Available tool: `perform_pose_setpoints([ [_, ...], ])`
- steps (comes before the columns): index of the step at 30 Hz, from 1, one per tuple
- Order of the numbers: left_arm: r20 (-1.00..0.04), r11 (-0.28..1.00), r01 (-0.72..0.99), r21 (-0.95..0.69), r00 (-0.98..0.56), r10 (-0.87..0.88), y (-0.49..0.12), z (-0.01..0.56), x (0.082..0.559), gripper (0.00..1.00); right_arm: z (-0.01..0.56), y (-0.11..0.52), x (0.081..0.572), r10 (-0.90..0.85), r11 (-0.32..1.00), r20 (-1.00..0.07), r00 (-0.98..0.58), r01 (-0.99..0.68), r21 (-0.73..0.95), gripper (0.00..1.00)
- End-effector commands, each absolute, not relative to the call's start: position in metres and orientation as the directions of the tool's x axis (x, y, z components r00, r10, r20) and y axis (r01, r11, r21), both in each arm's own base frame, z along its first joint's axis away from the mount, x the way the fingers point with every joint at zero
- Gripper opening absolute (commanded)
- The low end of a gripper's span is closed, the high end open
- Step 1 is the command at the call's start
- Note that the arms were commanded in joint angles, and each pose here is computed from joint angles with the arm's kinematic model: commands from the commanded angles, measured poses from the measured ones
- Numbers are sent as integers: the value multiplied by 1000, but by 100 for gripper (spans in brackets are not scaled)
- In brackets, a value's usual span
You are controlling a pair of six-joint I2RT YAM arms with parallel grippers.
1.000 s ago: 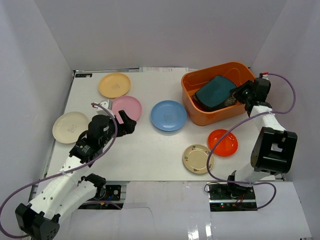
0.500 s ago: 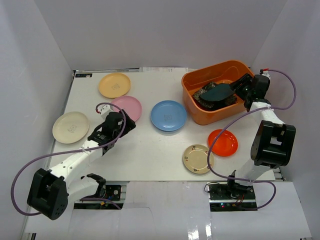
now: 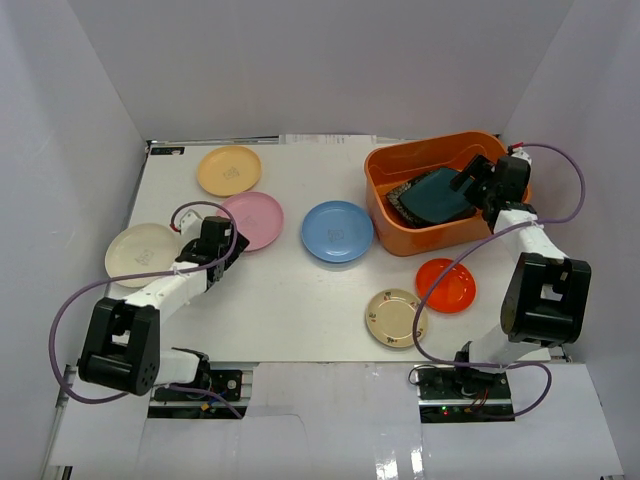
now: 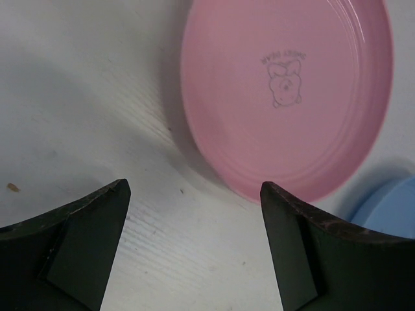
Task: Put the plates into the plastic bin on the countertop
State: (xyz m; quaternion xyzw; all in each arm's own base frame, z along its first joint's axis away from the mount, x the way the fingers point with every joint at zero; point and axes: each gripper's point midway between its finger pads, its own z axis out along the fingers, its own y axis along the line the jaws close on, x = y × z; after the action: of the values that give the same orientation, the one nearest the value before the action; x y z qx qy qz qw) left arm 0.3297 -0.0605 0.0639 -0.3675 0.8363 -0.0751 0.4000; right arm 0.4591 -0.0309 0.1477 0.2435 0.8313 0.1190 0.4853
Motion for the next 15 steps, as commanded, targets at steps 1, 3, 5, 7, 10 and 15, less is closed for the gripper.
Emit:
perform_pose_setpoints([
  [1, -625, 680, -565, -467, -332, -706, -48, 75, 348, 93, 196, -1, 462, 432, 901, -815, -385, 138, 412, 90],
  [3, -622, 678, -574, -460, -337, -707, -46, 69, 352, 93, 200, 8, 461, 403, 913, -824, -399, 120, 389, 90],
  [5, -618, 682, -588, -436, -355, -701, -46, 60, 357, 92, 204, 12, 460, 361, 931, -841, -403, 111, 347, 90],
  [7, -619, 683, -597, -422, -360, -698, -45, 57, 362, 91, 197, 15, 456, 314, 948, -835, -452, 102, 301, 90],
  [10, -620, 692, -605, -394, -381, -686, -45, 47, 367, 87, 195, 22, 457, 228, 971, -822, -522, 54, 234, 90],
  [15, -633, 700, -622, -351, -393, -667, -41, 40, 376, 79, 192, 45, 458, 121, 989, -823, -555, -7, 150, 93],
])
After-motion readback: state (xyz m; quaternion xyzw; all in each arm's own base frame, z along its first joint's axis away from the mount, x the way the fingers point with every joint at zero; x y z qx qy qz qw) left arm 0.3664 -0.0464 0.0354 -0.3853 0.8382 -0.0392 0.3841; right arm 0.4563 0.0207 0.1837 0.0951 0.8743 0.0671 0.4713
